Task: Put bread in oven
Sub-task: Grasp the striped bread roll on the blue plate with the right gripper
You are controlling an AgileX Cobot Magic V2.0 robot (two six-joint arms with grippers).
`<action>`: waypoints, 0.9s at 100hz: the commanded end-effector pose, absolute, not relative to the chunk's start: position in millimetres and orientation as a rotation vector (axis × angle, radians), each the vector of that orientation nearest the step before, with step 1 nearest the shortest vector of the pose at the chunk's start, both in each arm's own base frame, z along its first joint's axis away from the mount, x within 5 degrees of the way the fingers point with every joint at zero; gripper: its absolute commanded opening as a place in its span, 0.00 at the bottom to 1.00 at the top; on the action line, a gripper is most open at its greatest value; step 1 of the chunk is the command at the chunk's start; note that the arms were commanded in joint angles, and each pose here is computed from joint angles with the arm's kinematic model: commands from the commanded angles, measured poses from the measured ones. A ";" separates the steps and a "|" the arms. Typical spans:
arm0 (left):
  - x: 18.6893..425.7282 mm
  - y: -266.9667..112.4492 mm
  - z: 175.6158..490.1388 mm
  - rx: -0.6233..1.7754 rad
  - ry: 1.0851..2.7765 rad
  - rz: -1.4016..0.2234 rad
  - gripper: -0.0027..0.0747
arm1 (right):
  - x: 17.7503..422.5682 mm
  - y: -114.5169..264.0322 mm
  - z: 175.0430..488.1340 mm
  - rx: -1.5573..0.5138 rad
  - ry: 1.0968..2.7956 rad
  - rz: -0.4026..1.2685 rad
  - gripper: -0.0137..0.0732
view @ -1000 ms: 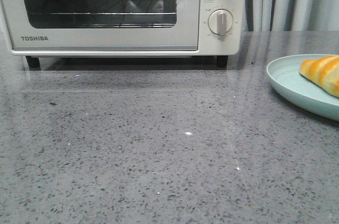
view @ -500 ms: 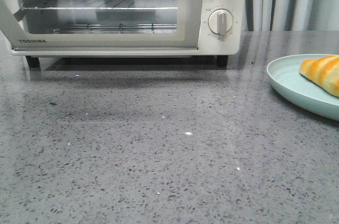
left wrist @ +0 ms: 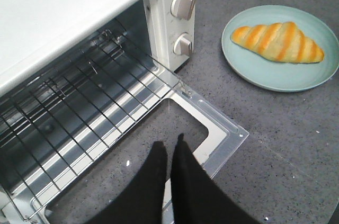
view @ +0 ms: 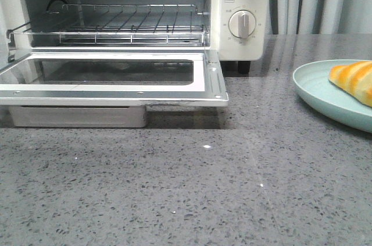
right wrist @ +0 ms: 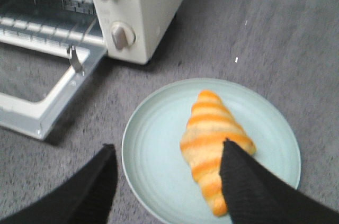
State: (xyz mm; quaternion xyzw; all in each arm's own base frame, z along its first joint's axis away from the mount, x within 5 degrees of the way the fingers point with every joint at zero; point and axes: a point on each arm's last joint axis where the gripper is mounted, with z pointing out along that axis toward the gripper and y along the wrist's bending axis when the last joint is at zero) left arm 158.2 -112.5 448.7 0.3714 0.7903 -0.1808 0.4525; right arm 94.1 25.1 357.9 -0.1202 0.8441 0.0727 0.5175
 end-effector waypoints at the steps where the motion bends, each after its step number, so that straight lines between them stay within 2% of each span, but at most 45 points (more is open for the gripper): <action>1: 142.0 -104.1 468.8 0.837 1.812 -0.475 0.01 | 106.1 27.4 372.3 -0.298 2.023 0.173 0.70; 16: 118.9 -89.8 461.0 0.770 1.727 -0.474 0.01 | 126.6 31.1 373.0 -0.316 2.129 0.174 0.71; 50: 80.7 -72.1 407.0 0.689 1.671 -0.562 0.01 | 202.8 35.7 350.8 -0.383 2.460 0.047 0.71; 77: 72.7 -70.6 403.7 0.710 1.679 -0.588 0.01 | 247.7 40.2 337.6 -0.409 2.552 0.002 0.71; 90: 72.1 -70.9 403.0 0.716 1.686 -0.594 0.01 | 262.3 37.1 323.9 -0.411 2.616 -0.081 0.71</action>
